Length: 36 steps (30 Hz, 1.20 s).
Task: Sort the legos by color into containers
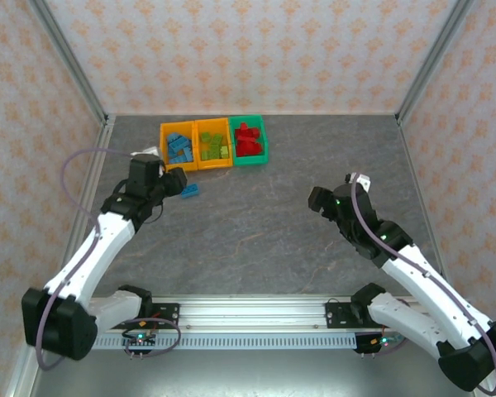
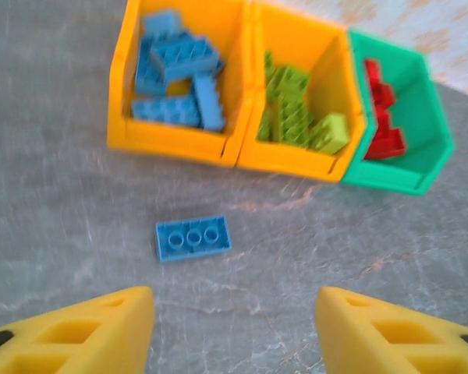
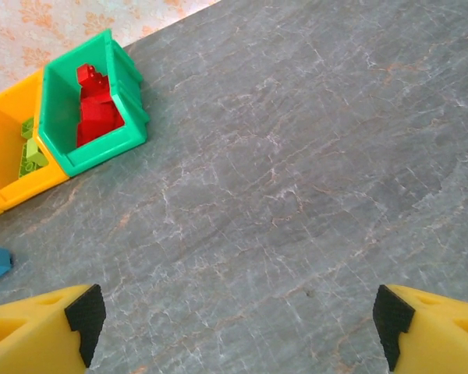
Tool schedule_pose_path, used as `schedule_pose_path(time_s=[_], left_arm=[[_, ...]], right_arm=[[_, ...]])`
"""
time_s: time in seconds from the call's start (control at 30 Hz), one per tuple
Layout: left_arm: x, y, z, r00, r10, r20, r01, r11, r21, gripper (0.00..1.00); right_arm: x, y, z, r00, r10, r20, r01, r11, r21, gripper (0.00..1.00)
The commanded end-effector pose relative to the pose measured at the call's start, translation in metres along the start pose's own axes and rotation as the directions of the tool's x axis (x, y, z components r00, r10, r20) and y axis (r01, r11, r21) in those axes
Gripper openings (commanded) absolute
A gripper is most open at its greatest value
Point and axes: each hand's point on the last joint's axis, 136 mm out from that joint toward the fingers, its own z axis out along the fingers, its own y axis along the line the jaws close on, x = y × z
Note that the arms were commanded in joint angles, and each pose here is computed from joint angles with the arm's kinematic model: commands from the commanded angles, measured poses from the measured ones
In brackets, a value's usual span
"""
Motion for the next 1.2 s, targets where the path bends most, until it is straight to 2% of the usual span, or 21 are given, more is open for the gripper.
schedule_pose_path(time_s=[0.0,0.07,0.2,0.3,0.43,0.53,0.6,0.77,0.9,1.03,1.17], left_arm=[[0.014,0.01,0.043,0.992,-0.117,-0.049,0.112,0.99,-0.091,0.68],[0.016,0.005,0.071,0.99,-0.085,-0.108,0.073,0.991,-0.111,0.81],[0.025,0.0,0.113,0.972,-0.067,-0.225,0.035,0.989,-0.145,0.96],[0.031,0.011,0.133,0.966,-0.078,-0.247,0.023,0.976,-0.219,1.0],[0.042,0.027,0.145,0.959,-0.088,-0.27,0.002,0.953,-0.302,1.0],[0.049,0.041,0.145,0.956,-0.086,-0.281,-0.024,0.93,-0.366,0.97],[0.056,0.043,0.147,0.951,-0.077,-0.3,-0.039,0.931,-0.362,0.96],[0.075,0.043,0.157,0.924,-0.066,-0.377,-0.071,0.939,-0.336,0.87],[0.08,0.046,0.162,0.915,-0.068,-0.397,-0.082,0.934,-0.348,0.71],[0.059,0.035,0.144,0.933,-0.06,-0.354,-0.063,0.943,-0.326,0.57],[0.015,0.025,0.115,0.976,-0.043,-0.214,-0.026,0.951,-0.31,0.54]], right_arm=[[-0.004,0.008,0.007,1.0,-0.006,0.007,0.006,1.0,-0.015,0.91],[0.0,0.012,0.009,1.0,-0.017,-0.022,0.016,1.0,-0.026,0.91],[0.007,0.008,0.008,0.998,-0.032,-0.049,0.031,0.999,-0.018,0.91],[0.01,0.002,0.007,0.999,-0.028,-0.04,0.027,1.0,-0.011,0.92],[0.011,-0.001,0.006,0.999,-0.034,-0.037,0.034,0.999,-0.006,0.92],[0.011,0.001,0.006,0.999,-0.035,-0.04,0.034,0.999,-0.012,0.92],[0.013,0.003,0.008,0.999,-0.027,-0.045,0.026,0.999,-0.022,0.92],[0.015,0.006,0.012,0.998,-0.01,-0.055,0.008,0.999,-0.038,0.92],[0.016,0.007,0.011,0.998,-0.009,-0.064,0.007,0.999,-0.04,0.92],[0.016,0.008,0.008,0.997,-0.006,-0.073,0.003,0.999,-0.046,0.92],[0.015,0.009,0.007,0.998,-0.004,-0.069,0.0,0.999,-0.051,0.92]])
